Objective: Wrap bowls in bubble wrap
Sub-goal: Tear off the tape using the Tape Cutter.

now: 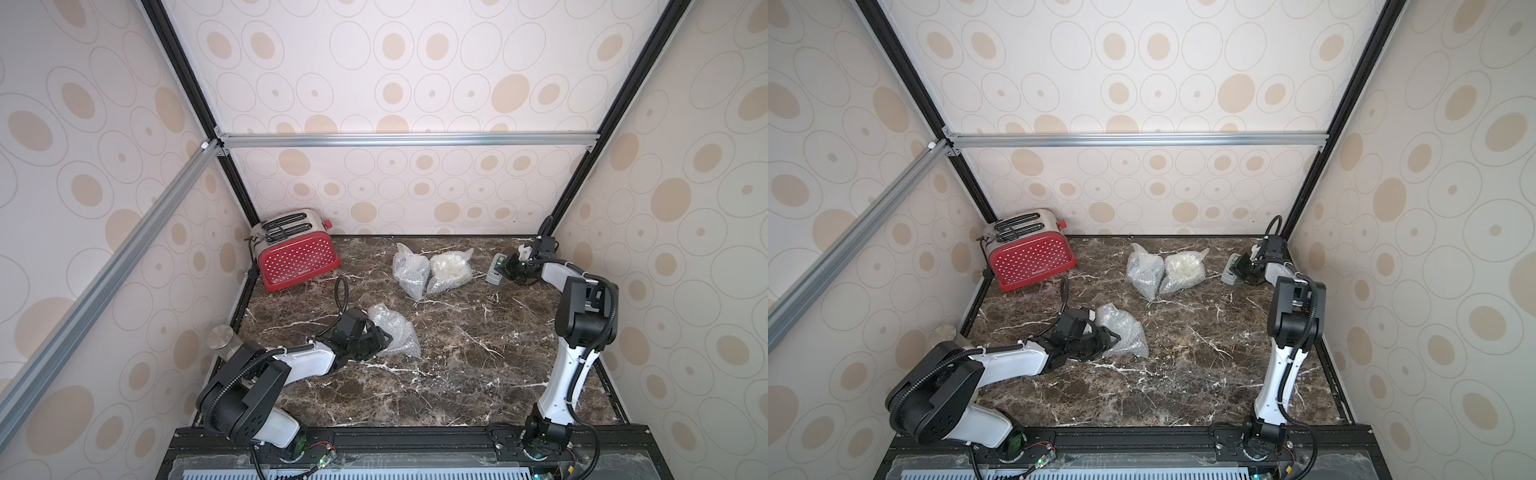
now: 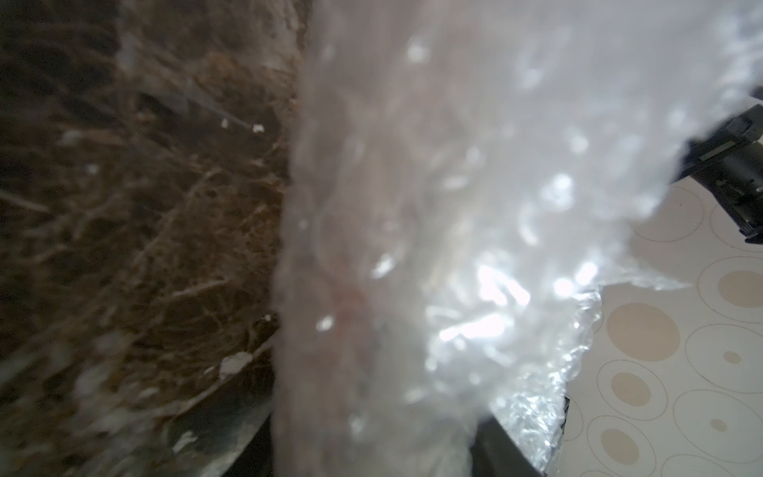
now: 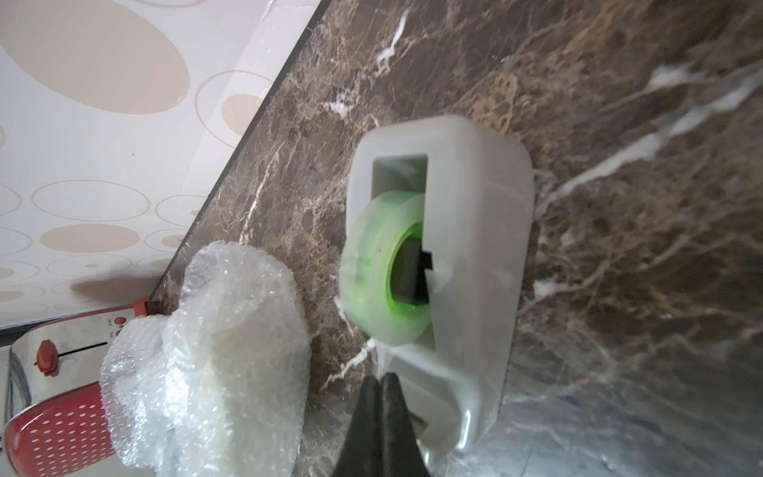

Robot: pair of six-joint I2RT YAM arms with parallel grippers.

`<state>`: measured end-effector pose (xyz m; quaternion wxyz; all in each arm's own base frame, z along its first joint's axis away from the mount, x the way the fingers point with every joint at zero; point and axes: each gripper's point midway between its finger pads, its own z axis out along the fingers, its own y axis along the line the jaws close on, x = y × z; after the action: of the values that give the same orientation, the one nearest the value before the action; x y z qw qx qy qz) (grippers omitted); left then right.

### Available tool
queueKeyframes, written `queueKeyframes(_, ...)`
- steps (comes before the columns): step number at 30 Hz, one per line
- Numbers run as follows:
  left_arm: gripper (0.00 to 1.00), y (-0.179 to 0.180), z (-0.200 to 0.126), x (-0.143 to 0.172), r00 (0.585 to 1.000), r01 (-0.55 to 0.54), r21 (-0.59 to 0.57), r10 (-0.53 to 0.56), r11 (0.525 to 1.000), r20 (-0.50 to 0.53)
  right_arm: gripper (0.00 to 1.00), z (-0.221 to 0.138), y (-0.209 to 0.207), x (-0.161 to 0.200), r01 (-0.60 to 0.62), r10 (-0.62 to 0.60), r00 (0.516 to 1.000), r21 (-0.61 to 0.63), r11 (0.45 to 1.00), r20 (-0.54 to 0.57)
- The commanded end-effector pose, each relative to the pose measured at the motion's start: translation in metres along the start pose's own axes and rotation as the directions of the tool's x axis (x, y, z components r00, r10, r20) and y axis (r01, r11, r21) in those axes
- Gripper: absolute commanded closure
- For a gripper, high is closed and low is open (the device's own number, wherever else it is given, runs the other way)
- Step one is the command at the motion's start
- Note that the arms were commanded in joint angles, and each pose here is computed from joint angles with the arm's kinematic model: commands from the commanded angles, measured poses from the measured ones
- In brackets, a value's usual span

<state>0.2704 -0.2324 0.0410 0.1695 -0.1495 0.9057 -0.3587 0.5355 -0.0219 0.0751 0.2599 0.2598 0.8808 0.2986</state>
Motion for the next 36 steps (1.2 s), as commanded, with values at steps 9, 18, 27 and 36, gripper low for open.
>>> queueKeyframes(9, 0.48, -0.009, 0.001, -0.003, 1.000, -0.028, 0.016, 0.028, 0.999, 0.004, 0.99, -0.041, 0.026, 0.035, -0.033, 0.029, 0.999, -0.086, 0.996, -0.046)
queueKeyframes(18, 0.48, -0.009, 0.002, -0.002, 1.000, -0.029, 0.023, 0.029, 0.999, -0.001, 0.98, -0.039, 0.010, 0.072, -0.082, 0.073, 0.993, -0.093, 0.992, -0.095)
queueKeyframes(27, 0.48, -0.008, 0.001, -0.001, 1.000, -0.028, 0.024, 0.028, 0.999, 0.001, 0.98, -0.014, -0.013, 0.089, -0.110, 0.098, 0.985, -0.078, 0.991, -0.142)
queueKeyframes(36, 0.48, -0.008, -0.001, -0.001, 1.000, -0.028, 0.020, 0.027, 0.999, 0.004, 0.98, 0.013, -0.033, 0.100, -0.139, 0.121, 0.974, -0.086, 0.987, -0.189)
